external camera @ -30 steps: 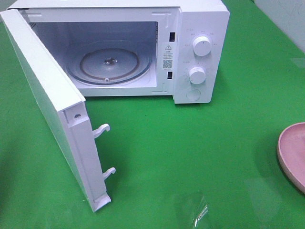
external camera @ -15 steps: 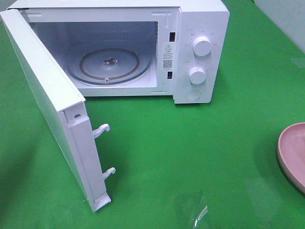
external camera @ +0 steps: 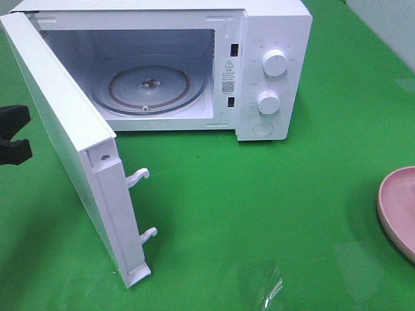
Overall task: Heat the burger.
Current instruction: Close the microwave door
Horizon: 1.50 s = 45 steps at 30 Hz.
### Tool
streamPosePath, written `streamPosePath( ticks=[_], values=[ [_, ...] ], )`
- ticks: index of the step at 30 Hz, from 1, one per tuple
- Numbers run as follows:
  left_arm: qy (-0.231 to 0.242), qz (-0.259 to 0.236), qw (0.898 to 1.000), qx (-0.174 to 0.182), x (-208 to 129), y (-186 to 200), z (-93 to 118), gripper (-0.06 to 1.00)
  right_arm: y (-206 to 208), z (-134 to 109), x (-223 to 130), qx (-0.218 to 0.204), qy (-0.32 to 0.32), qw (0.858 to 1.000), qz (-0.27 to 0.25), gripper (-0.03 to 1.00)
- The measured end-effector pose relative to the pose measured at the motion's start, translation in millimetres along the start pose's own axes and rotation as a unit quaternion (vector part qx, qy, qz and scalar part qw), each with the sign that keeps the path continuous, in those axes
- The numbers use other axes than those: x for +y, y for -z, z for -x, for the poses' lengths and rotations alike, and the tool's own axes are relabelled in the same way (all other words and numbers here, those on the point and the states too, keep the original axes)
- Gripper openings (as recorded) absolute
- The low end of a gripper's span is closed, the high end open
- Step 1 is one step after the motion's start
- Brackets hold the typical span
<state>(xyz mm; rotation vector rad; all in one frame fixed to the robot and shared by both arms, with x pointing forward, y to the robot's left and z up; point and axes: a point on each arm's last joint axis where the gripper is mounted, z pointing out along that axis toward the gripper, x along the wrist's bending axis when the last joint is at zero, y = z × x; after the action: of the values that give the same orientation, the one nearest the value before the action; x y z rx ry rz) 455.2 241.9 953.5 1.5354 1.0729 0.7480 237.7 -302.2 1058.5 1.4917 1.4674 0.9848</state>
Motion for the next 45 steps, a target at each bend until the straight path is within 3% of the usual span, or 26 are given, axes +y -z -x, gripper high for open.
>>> streamPosePath(
  ticks=[17,45],
  values=[
    [0.009,0.002,0.999,-0.042,6,-44,34,0.00,0,0,0,0.000,0.000,1.000,0.000,0.76],
    [0.033,0.047,0.998,-0.034,30,-136,87,0.00,0,0,0,0.000,0.000,1.000,0.000,0.76]
  ],
)
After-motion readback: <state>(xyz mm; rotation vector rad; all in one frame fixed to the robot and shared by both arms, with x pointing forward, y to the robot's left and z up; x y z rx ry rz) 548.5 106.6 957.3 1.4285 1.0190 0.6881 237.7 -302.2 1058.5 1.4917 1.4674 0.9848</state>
